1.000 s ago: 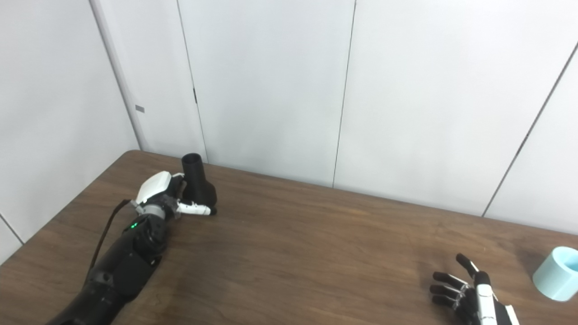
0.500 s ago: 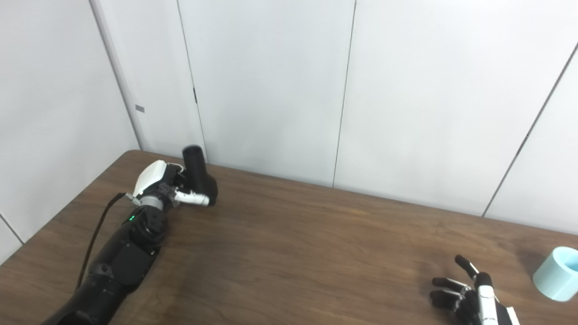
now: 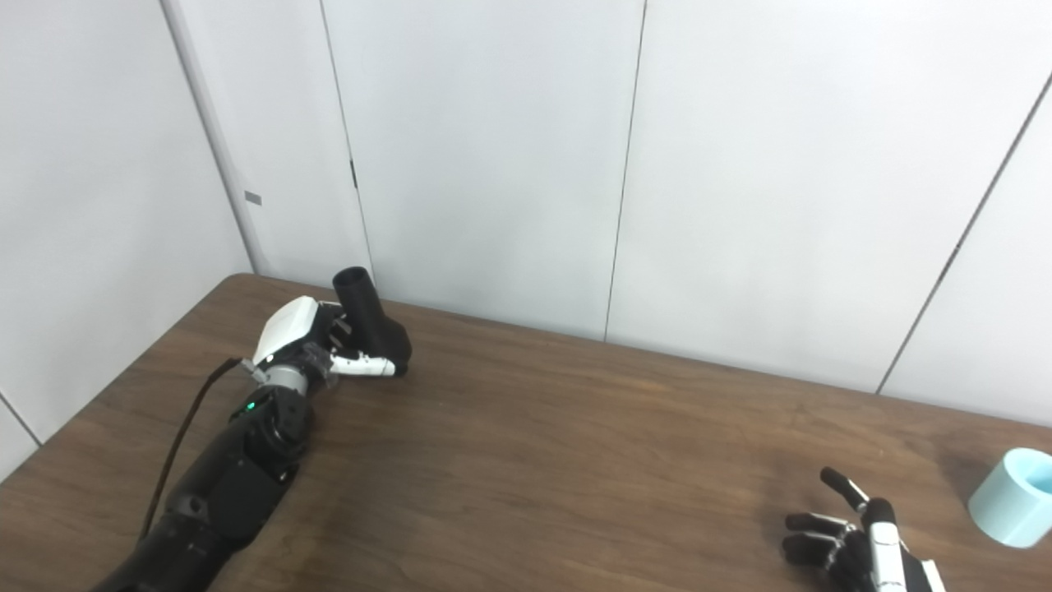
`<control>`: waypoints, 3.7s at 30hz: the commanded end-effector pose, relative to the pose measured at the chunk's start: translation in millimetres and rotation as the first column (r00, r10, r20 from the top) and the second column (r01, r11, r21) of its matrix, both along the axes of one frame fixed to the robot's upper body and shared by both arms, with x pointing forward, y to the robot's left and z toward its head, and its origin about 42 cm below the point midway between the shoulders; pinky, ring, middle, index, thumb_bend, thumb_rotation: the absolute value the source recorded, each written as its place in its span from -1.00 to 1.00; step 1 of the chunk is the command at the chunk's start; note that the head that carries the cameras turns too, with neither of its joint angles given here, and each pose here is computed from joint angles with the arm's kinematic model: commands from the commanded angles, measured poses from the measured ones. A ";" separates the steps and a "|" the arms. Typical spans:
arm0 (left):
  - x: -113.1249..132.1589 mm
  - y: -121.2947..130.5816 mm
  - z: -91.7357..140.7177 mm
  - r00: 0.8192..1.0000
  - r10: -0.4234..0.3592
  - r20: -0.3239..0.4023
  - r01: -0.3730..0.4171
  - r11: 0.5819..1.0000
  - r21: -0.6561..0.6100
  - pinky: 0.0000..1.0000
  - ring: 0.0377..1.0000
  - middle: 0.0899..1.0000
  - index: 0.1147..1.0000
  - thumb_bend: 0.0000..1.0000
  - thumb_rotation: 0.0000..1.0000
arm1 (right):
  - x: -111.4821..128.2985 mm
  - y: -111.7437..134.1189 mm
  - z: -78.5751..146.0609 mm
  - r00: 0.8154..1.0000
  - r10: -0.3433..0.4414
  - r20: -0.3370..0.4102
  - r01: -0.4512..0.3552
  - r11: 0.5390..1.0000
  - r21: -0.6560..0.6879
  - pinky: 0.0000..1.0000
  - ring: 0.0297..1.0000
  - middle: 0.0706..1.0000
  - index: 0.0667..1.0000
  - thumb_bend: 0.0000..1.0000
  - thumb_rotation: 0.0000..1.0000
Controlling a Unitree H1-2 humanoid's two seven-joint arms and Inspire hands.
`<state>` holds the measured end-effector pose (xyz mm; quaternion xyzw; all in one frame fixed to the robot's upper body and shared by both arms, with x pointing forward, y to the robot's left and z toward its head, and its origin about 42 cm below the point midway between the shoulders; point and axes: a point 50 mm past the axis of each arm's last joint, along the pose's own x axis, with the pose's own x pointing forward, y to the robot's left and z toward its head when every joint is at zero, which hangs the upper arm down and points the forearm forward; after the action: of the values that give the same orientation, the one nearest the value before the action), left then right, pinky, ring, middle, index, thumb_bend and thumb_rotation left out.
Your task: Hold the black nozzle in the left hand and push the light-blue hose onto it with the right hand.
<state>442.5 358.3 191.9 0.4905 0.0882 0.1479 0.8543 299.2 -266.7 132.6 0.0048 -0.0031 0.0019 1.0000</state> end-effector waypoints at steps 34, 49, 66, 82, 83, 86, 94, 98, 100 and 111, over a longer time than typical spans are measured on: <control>-141.5 -171.5 -19.1 0.834 -0.551 0.018 0.543 0.826 0.149 -0.14 0.00 -0.22 -0.12 0.05 -1.00 | -0.1 27.7 1.3 0.999 0.039 0.034 -0.038 0.999 -0.040 -0.11 -0.14 -0.08 0.43 -0.15 1.00; -160.6 -199.3 -37.9 0.754 -0.657 0.017 0.646 0.746 0.163 -0.02 0.11 -0.13 -0.16 0.05 -1.00 | 1.2 45.3 10.0 0.997 0.059 0.053 -0.054 0.995 -0.078 -0.21 -0.18 -0.11 0.38 -0.16 1.00; -153.2 -185.1 -39.8 0.739 -0.673 -0.035 0.667 0.724 0.176 -0.15 0.07 -0.14 -0.16 0.05 -1.00 | 2.7 62.1 32.4 0.993 0.069 0.096 -0.064 0.996 -0.057 -0.16 -0.11 -0.06 0.41 -0.11 1.00; -151.0 -163.4 -37.5 0.719 -0.693 -0.053 0.690 0.702 0.179 -0.17 0.04 -0.17 -0.15 0.05 -1.00 | -7.6 31.7 104.2 0.966 -0.002 0.257 0.072 0.962 -0.264 -0.15 -0.05 0.05 0.43 -0.22 -0.54; -150.3 -162.8 -37.5 0.718 -0.694 -0.055 0.690 0.701 0.180 -0.17 0.05 -0.17 -0.15 0.05 -1.00 | -7.0 23.3 107.5 0.961 -0.002 0.275 0.093 0.944 -0.318 -0.15 -0.05 0.06 0.42 -0.16 -0.72; -148.1 -161.5 -37.5 0.717 -0.695 -0.058 0.692 0.697 0.189 -0.17 0.05 -0.18 -0.15 0.05 -1.00 | -3.5 0.9 115.8 0.957 -0.023 0.289 0.150 0.893 -0.425 -0.12 -0.03 0.09 0.42 0.02 -0.75; -145.1 -162.7 -37.7 0.707 -0.705 -0.059 0.702 0.688 0.184 -0.19 0.02 -0.20 -0.14 0.05 -1.00 | 5.2 -40.6 157.7 0.928 -0.027 0.371 0.277 0.717 -0.640 -0.01 0.11 0.19 0.39 0.26 -0.80; -143.3 -164.8 -38.0 0.709 -0.703 -0.065 0.701 0.691 0.175 -0.17 0.03 -0.21 -0.14 0.05 -1.00 | 11.3 -61.8 176.6 0.922 -0.017 0.388 0.313 0.624 -0.716 0.17 0.28 0.31 0.39 0.31 -0.70; -142.1 -165.5 -38.2 0.708 -0.703 -0.072 0.702 0.689 0.181 -0.16 0.04 -0.23 -0.14 0.05 -1.00 | 15.5 -69.4 184.1 0.921 -0.016 0.390 0.324 0.589 -0.740 0.20 0.35 0.36 0.38 0.35 -0.75; -138.1 -165.7 -36.7 0.693 -0.713 -0.105 0.719 0.674 0.171 -0.21 -0.02 -0.25 -0.13 0.05 -1.00 | 51.9 -106.9 213.8 0.973 -0.023 0.229 0.230 0.162 -0.960 0.49 0.65 0.58 0.50 0.71 -0.83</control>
<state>305.3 191.6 162.7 0.5683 -0.1362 -0.1720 0.7930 347.4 -368.4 322.3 -0.6186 -0.0625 -0.0551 0.7813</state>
